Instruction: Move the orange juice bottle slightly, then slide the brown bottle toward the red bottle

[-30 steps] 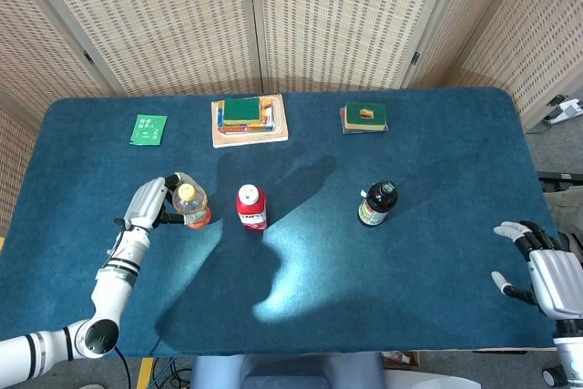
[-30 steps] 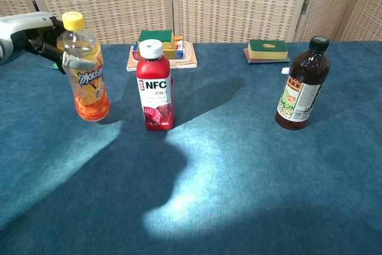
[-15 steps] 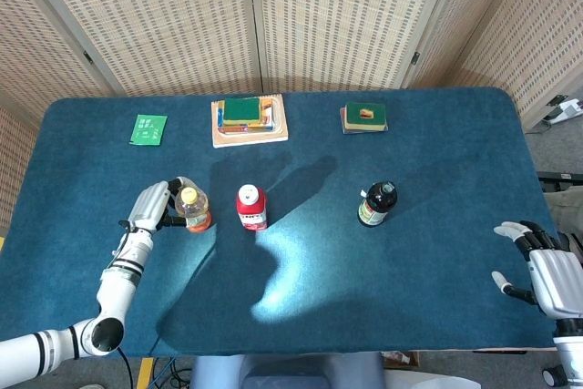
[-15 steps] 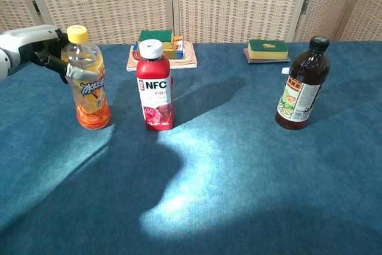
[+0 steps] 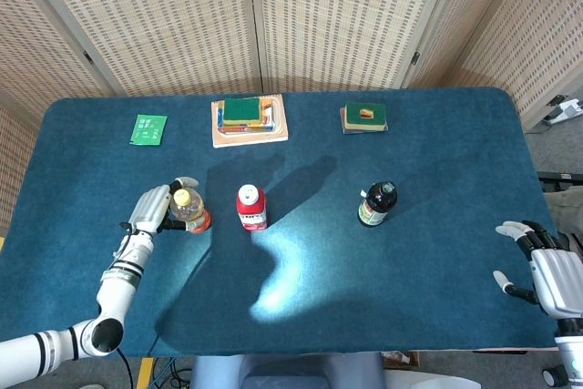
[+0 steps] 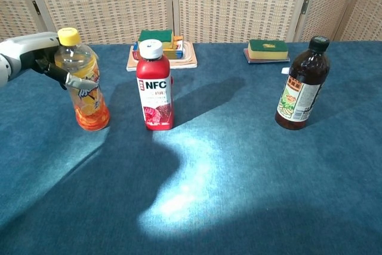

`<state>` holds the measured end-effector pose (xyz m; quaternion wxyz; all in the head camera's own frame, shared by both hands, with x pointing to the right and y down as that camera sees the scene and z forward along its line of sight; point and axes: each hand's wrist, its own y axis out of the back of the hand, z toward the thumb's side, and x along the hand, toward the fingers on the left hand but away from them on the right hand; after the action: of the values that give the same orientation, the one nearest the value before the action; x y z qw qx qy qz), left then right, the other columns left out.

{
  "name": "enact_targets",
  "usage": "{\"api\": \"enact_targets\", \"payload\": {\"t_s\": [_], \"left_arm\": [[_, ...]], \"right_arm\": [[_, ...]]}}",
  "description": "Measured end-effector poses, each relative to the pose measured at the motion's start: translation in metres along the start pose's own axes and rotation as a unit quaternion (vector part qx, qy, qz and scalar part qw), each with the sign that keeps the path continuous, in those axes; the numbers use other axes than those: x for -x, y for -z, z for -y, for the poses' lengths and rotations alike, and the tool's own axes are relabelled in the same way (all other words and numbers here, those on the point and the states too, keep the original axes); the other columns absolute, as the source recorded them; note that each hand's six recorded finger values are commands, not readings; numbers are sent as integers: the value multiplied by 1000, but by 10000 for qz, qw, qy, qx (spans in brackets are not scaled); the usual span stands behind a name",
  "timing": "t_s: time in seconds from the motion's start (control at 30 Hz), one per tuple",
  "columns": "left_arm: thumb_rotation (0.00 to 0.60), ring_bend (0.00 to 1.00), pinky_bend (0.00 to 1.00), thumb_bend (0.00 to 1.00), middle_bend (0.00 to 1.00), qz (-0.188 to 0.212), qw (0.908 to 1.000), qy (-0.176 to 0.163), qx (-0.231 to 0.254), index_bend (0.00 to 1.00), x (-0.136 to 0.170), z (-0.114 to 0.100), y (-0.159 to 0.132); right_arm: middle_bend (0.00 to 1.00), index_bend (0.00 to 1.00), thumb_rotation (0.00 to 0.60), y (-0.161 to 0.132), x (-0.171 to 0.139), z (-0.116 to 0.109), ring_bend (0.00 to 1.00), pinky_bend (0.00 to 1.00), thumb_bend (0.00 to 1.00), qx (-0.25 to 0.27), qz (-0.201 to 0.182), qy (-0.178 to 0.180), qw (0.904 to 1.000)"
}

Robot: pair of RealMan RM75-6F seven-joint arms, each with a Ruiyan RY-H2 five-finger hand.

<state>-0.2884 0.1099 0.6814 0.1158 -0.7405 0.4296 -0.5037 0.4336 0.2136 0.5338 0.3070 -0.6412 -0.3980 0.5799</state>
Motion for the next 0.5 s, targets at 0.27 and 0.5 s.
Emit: {"api": "enact_targets", "payload": {"t_s": [0.27,0.5], "left_arm": [[600,164,430,144,19,-77,9999,-14,79,0,3,-7,1],[600,153,418,143,2,-146,9998,-96,123,0,10,-19,6]], "right_arm": [[242,275,600,-1,-1,0,139,292,240,1,-18,2,10000],[242,275,600,-2,-1,2,139,292,239,-20,-36,-15,10000]]}}
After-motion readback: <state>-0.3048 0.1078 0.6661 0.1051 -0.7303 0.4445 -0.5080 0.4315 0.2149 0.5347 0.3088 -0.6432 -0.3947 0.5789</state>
